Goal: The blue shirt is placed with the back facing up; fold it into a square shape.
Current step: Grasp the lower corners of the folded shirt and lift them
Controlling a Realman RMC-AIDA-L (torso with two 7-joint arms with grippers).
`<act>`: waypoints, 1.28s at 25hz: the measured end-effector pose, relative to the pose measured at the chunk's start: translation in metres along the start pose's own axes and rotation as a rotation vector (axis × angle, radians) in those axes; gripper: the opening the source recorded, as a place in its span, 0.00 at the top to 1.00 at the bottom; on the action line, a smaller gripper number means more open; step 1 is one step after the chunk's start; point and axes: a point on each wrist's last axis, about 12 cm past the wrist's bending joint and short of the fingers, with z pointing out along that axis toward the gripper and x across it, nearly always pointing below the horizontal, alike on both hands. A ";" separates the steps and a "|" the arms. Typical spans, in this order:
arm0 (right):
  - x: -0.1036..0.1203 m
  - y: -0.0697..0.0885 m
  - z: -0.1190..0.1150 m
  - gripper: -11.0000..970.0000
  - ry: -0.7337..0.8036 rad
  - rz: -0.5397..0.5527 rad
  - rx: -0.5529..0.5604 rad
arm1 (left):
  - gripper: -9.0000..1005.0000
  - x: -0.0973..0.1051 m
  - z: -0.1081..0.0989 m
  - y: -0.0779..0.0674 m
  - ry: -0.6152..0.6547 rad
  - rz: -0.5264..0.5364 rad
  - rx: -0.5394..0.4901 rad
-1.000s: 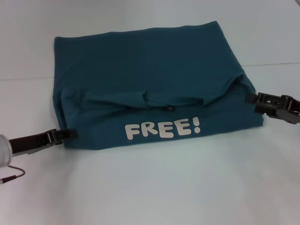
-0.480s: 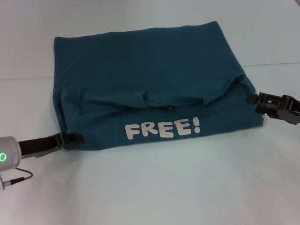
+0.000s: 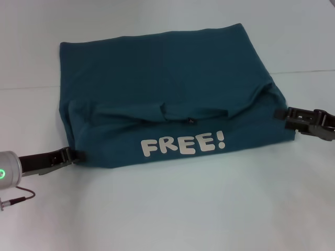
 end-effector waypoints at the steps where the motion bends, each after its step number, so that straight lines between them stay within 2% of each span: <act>1: 0.000 0.000 0.000 0.19 0.005 -0.001 0.003 | 0.76 0.000 -0.001 0.000 0.003 0.001 0.004; 5: -0.003 -0.002 0.004 0.19 0.054 0.003 0.051 | 0.91 -0.004 -0.005 -0.001 0.015 0.004 0.029; 8: -0.014 -0.001 0.007 0.19 0.093 -0.004 0.106 | 0.96 -0.011 -0.009 -0.004 0.022 -0.004 0.052; 14: -0.053 0.010 0.011 0.20 0.186 -0.060 0.214 | 0.96 -0.022 -0.017 -0.007 0.032 -0.025 0.068; 18: -0.065 0.015 0.018 0.20 0.256 -0.127 0.296 | 0.96 -0.024 -0.018 -0.007 0.031 -0.025 0.067; 24: -0.069 0.015 0.030 0.20 0.285 -0.192 0.379 | 0.96 -0.025 -0.018 -0.007 0.022 -0.027 0.066; 32: -0.063 0.005 0.037 0.21 0.257 -0.214 0.450 | 0.96 -0.026 -0.019 -0.006 0.012 -0.035 0.066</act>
